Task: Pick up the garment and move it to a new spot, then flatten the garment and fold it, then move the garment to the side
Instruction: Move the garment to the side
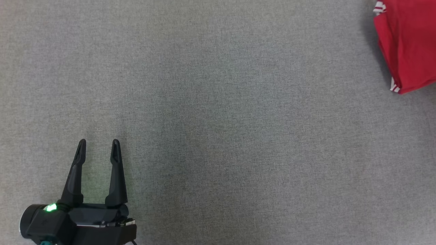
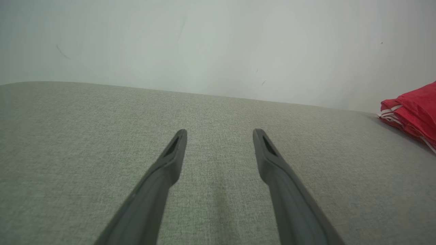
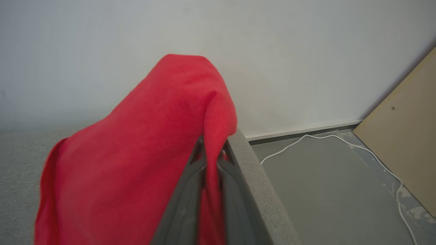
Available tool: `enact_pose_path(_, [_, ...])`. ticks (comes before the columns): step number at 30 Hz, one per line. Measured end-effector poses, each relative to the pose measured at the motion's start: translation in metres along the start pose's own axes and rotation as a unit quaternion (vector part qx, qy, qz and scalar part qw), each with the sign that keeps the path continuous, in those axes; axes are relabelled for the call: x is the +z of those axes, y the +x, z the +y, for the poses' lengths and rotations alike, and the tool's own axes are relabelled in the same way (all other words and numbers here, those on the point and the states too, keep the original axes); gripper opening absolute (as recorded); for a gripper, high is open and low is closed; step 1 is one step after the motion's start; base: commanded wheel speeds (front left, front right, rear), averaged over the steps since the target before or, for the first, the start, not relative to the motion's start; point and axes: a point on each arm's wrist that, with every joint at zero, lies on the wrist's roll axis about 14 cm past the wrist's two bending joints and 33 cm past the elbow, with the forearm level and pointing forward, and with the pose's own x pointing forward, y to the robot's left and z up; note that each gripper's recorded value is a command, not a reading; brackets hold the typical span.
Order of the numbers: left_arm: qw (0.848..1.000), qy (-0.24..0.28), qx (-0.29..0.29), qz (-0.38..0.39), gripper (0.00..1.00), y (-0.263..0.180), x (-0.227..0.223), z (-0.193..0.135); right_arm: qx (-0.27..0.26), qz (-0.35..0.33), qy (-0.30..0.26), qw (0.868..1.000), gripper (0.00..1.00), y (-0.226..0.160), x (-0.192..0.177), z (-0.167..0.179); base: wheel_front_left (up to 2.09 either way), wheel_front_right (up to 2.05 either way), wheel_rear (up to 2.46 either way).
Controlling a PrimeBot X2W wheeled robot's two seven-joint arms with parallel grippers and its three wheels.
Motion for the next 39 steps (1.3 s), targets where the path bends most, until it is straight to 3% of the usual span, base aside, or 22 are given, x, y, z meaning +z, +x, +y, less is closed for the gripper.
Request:
enact_pose_path(8, [1.0, 0.011, 0.004, 0.003, 1.0, 0.001, -0.004, 0.006, -0.026, 0.015, -0.007, 1.0, 0.0, 0.005, -0.013, -0.012, 0.0, 0.0, 0.0])
enact_pose_path(9, [1.0, 0.012, 0.004, 0.003, 1.0, 0.001, -0.004, 0.006, -0.03, 0.017, -0.008, 0.999, 0.27, 0.005, -0.015, -0.014, 0.0, 0.0, 0.0])
enact_pose_path(10, [1.0, 0.013, 0.004, 0.003, 1.0, 0.001, -0.005, 0.006, -0.034, 0.021, -0.012, 0.999, 1.0, 0.005, -0.016, -0.016, 0.0, 0.0, 0.0])
enact_pose_path(15, [1.0, 0.014, 0.004, 0.005, 1.0, 0.001, -0.005, 0.007, -0.044, 0.034, -0.04, 0.998, 1.0, 0.004, -0.022, -0.022, 0.0, 0.0, 0.0])
enact_pose_path(23, [1.0, 0.005, 0.01, -0.002, 1.0, -0.002, 0.004, 0.007, -0.03, -0.006, -0.044, 0.999, 1.0, 0.002, 0.002, -0.011, 0.0, 0.0, 0.0])
enact_pose_path(28, [1.0, -0.003, 0.013, -0.01, 1.0, -0.006, 0.015, 0.007, 0.004, -0.058, -0.018, 0.998, 1.0, -0.002, 0.034, 0.015, 0.0, 0.0, 0.0])
enact_pose_path(32, [1.0, -0.011, 0.02, -0.016, 1.0, -0.013, 0.025, 0.008, 0.033, -0.128, 0.007, 0.991, 1.0, -0.014, 0.081, 0.032, 0.0, 0.0, 0.0])
enact_pose_path(39, [0.999, -0.019, 0.026, -0.032, 1.0, -0.026, 0.045, 0.008, 0.071, -0.194, 0.026, 0.978, 1.0, -0.052, 0.103, 0.057, 0.0, 0.0, 0.0])
